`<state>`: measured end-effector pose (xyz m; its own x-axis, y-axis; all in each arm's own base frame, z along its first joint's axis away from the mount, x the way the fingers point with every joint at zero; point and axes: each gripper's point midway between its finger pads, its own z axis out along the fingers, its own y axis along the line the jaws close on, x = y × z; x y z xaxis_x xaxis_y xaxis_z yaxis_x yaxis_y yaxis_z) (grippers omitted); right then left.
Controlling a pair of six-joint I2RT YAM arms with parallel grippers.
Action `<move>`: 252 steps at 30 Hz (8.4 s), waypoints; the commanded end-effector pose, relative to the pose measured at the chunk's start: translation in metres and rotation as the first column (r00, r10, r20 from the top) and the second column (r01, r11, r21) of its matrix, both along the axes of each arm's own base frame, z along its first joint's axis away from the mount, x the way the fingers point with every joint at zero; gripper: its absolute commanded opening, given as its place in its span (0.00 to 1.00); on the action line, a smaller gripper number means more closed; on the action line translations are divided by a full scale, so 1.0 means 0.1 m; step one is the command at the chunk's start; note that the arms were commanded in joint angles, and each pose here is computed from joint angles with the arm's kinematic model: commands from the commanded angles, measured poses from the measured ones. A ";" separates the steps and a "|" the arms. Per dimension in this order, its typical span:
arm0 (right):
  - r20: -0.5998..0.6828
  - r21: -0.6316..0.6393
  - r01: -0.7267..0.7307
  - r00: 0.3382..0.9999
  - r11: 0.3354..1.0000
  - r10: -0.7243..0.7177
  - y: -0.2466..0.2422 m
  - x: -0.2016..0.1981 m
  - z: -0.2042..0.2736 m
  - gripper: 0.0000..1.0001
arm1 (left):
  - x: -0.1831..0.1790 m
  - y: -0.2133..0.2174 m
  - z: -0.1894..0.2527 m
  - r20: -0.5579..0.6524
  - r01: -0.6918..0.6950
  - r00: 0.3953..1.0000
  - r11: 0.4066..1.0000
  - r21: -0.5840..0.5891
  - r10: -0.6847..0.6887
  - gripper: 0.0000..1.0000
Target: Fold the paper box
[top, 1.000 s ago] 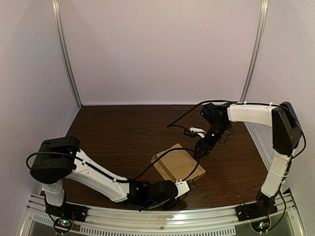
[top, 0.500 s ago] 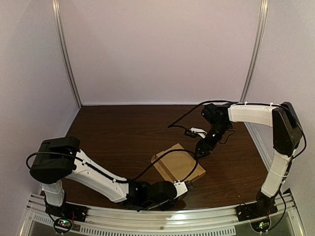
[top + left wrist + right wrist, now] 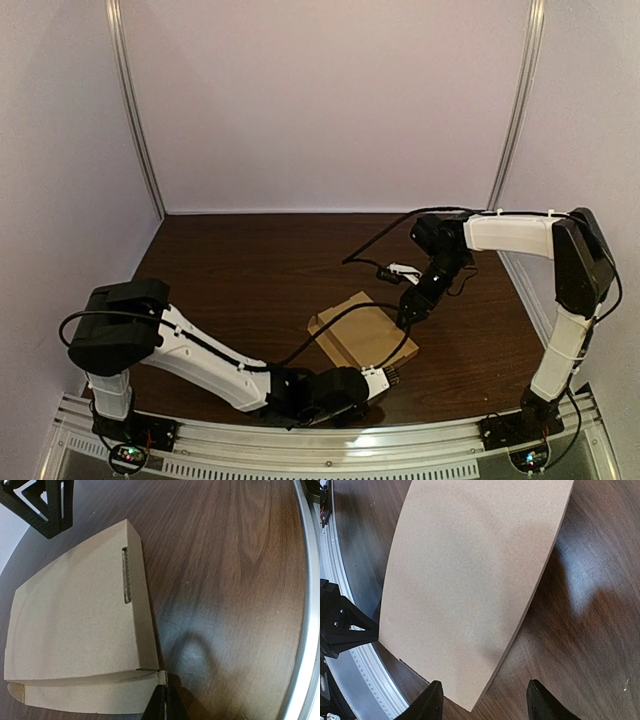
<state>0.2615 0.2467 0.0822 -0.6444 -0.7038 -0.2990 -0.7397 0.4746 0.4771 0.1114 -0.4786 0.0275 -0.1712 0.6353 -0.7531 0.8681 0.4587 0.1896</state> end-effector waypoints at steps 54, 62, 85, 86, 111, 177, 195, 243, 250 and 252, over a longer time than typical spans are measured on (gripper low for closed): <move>-0.169 0.011 -0.001 0.986 1.000 0.003 -0.04 -0.24 -0.32 0.49 | 0.20 0.11 0.04 0.006 -0.031 0.999 0.997 -0.064 0.032 0.11; -0.172 0.007 -0.002 0.985 1.000 0.003 -0.04 -0.24 -0.34 0.49 | 0.23 0.10 0.05 0.010 -0.026 1.000 0.997 -0.071 0.027 0.10; -0.187 -0.009 -0.003 0.982 1.000 0.001 -0.07 -0.24 -0.44 0.48 | 0.32 0.25 0.03 -0.120 0.007 0.992 0.981 -0.196 -0.031 0.02; -0.189 -0.009 -0.003 0.982 1.000 0.001 -0.06 -0.24 -0.44 0.48 | 0.32 0.25 0.02 -0.119 0.008 0.992 0.981 -0.195 -0.031 0.02; -0.173 0.002 -0.053 0.984 0.999 0.052 -0.02 -0.31 -0.43 0.43 | 0.53 0.22 0.04 -0.181 -0.032 0.984 0.982 -0.189 -0.002 0.01; -0.082 0.058 -0.193 0.977 0.980 0.197 0.18 -0.51 -0.22 0.42 | 0.67 0.22 0.10 -0.244 0.008 0.969 0.987 -0.162 -0.048 0.02; -0.233 0.192 -0.147 0.954 0.970 0.191 0.39 -0.61 0.03 0.42 | 0.68 0.20 0.21 -0.167 0.046 0.985 0.999 -0.007 -0.046 0.03; -0.299 0.117 0.019 0.954 0.993 0.017 0.09 -0.29 -0.12 0.49 | 0.58 0.07 0.16 -0.122 0.201 0.978 0.913 0.354 -0.169 0.03; -0.294 0.092 0.035 0.956 0.995 -0.006 0.01 -0.27 -0.18 0.51 | 0.62 0.02 0.07 -0.115 0.206 0.978 0.900 0.384 -0.174 0.05; -0.296 0.075 0.035 0.955 0.997 -0.012 0.00 -0.26 -0.23 0.51 | 0.64 0.01 0.06 -0.109 0.199 0.979 0.900 0.388 -0.170 0.06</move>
